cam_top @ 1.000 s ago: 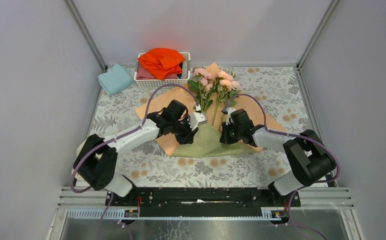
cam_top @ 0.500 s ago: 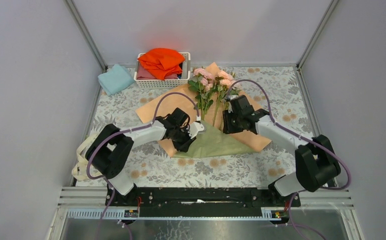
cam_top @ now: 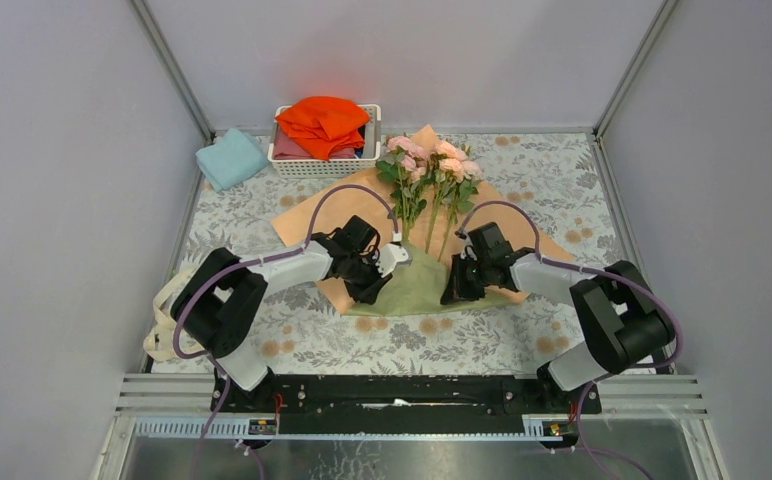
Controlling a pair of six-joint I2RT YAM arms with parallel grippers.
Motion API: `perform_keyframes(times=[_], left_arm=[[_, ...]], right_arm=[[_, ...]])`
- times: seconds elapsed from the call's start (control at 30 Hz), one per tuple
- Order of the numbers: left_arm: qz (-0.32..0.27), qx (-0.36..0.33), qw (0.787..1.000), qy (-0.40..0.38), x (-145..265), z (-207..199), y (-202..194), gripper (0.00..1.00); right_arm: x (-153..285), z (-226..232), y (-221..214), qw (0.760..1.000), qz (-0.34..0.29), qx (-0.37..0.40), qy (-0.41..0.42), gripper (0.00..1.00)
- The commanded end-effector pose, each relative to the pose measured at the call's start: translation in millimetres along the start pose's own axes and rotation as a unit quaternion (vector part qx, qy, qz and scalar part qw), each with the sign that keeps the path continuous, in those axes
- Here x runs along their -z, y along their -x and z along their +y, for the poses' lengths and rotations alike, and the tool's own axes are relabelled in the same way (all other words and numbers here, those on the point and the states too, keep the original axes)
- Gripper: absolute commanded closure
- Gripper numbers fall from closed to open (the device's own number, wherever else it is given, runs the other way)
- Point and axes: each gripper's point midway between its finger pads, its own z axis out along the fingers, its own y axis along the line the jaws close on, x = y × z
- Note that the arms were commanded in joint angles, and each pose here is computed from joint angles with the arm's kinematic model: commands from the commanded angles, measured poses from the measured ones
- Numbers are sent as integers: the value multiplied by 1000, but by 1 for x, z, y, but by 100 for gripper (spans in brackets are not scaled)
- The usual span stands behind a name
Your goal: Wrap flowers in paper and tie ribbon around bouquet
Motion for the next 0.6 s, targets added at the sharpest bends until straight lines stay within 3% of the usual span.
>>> perform_keyframes(times=[0.0, 0.33, 0.57], left_arm=[[15, 3, 1000, 23, -4, 10, -8, 78], [20, -3, 999, 31, -3, 14, -9, 78], [20, -6, 999, 33, -2, 14, -10, 78]], right_arm=[[0, -26, -2, 998, -13, -62, -6, 100], [42, -101, -32, 970, -72, -208, -101, 100], [84, -136, 8, 918, -220, -295, -146, 100]])
